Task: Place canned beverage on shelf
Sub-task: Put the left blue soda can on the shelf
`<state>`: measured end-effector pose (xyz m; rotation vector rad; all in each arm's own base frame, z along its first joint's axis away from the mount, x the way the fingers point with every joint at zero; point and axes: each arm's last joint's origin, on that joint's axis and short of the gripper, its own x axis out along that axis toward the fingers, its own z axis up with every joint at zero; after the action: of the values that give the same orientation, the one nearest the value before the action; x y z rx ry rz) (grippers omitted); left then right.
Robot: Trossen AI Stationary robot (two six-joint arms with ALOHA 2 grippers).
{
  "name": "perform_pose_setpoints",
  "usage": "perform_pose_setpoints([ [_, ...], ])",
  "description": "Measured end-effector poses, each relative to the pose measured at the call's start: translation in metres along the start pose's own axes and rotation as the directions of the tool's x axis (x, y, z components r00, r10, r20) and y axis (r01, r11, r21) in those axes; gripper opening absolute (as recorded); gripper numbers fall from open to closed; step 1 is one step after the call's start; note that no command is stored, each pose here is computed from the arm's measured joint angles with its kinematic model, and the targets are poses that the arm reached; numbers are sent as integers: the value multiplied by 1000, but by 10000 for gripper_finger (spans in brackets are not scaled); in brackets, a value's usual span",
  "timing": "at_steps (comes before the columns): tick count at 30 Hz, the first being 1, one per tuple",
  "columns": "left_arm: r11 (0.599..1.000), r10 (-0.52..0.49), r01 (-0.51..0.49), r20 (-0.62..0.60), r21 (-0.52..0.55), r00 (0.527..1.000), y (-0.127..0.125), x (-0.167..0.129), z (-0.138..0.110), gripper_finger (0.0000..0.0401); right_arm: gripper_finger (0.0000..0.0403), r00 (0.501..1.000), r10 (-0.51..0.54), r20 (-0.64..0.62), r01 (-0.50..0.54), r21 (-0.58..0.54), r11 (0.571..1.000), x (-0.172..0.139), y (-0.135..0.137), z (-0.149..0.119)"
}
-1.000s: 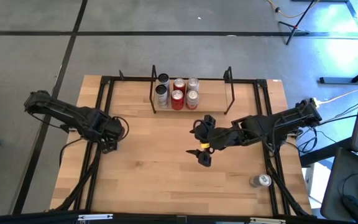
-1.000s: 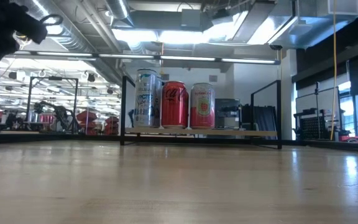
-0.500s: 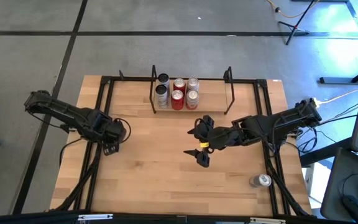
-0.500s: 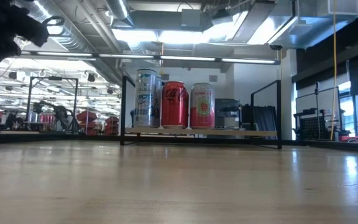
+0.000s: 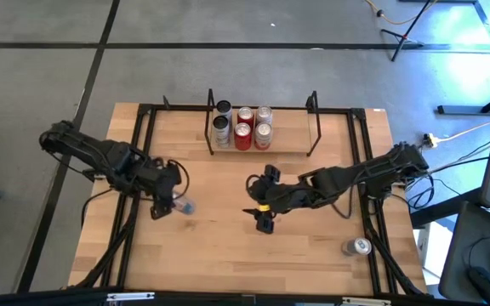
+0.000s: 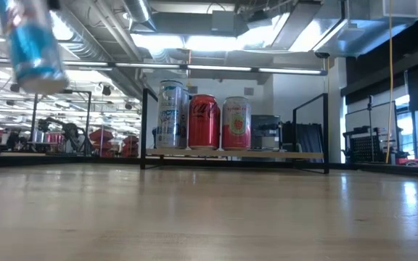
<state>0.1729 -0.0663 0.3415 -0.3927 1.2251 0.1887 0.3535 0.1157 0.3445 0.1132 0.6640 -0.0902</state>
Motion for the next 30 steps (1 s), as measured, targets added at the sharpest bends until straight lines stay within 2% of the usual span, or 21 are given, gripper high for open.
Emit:
perform_pose_setpoints([
  [9,981,-30,15,75,194,997,-62,-14,35,201,123,998,56,18,-56,-1,998,34,12,-4],
  [15,971,-38,7,127,237,991,-84,-20,45,201,48,992,95,77,-96,5,995,50,22,-3],
  [21,968,-34,-8,160,251,987,-91,-20,45,201,19,978,159,132,-163,14,987,67,29,-2],
  [30,973,-60,4,239,230,969,-96,-21,50,201,18,973,197,119,-200,9,980,84,35,-9],
])
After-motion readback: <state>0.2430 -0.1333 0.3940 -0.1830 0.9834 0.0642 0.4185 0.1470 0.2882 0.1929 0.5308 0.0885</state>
